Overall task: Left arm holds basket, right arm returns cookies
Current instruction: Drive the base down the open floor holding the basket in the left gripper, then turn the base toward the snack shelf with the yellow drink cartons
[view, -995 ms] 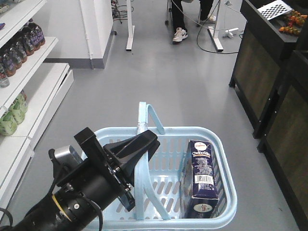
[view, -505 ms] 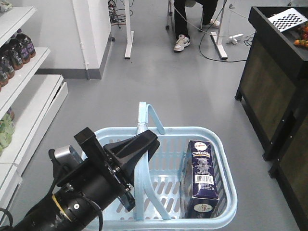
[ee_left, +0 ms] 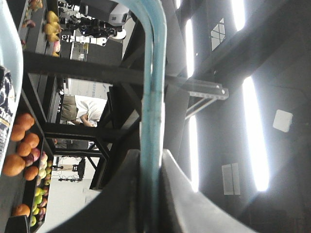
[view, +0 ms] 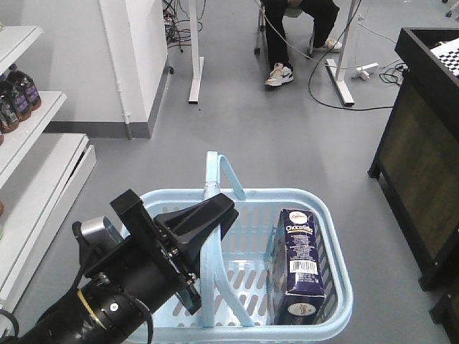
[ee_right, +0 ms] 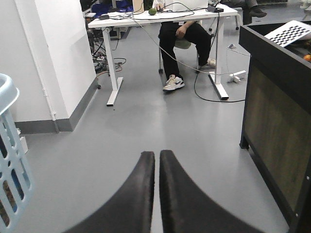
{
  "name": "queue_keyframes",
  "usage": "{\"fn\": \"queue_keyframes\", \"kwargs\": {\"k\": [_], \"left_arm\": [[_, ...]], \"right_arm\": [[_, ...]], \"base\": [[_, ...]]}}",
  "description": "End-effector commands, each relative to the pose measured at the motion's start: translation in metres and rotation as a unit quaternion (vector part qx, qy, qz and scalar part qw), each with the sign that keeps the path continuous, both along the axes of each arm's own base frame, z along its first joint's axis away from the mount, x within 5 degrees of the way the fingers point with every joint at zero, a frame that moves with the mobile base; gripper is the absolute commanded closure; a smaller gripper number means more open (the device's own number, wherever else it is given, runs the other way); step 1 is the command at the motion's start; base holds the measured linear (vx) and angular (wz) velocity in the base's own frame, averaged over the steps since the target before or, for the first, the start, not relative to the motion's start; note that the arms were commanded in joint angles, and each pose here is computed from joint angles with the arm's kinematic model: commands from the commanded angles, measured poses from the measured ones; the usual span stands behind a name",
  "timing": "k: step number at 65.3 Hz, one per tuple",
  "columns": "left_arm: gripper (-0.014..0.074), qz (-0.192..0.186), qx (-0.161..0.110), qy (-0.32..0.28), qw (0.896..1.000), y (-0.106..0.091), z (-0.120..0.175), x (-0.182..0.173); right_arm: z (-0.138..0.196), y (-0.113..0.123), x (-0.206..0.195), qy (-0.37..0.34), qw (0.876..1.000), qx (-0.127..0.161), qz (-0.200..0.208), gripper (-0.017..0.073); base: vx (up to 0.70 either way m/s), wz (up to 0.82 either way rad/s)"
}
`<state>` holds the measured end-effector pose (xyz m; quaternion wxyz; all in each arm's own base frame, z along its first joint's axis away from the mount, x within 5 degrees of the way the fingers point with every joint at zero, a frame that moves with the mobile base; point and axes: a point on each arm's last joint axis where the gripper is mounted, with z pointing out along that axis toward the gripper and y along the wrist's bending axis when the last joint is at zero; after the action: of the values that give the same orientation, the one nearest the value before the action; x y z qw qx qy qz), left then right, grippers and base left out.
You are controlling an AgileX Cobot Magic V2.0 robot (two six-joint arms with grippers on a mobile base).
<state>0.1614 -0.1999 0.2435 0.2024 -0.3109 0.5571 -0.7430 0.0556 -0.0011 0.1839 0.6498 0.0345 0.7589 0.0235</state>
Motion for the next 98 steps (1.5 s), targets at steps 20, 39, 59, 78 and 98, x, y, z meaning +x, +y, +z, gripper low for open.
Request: {"fn": "queue_keyframes", "kwargs": {"k": [20,39,59,78,98], "left_arm": [[0.0596,0.006,-0.114,-0.101,0.988,0.0067,0.0375,-0.006],[0.0596,0.006,-0.114,-0.101,0.988,0.0067,0.0375,-0.006],[0.0596,0.007,-0.114,-0.1,0.988,0.0069,0.0375,-0.0058],[0.0596,0.007,-0.114,-0.1,0.988,0.0069,0.0375,-0.0058],[0.0596,0.007,-0.114,-0.1,0.988,0.0069,0.0375,-0.0058]], "right_arm": [[0.001,0.0,0.0005,-0.032,0.999,-0.004,-0.001,0.0565],[0.001,0.0,0.0005,-0.032,0.999,-0.004,-0.001,0.0565],[0.001,0.0,0.0005,-0.032,0.999,-0.004,-0.001,0.0565],[0.001,0.0,0.0005,-0.032,0.999,-0.004,-0.001,0.0565],[0.001,0.0,0.0005,-0.032,0.999,-0.004,-0.001,0.0565]], "base": [[0.46,0.02],[0.45,0.03],[0.39,0.09],[0.3,0.24],[0.19,0.5]]}}
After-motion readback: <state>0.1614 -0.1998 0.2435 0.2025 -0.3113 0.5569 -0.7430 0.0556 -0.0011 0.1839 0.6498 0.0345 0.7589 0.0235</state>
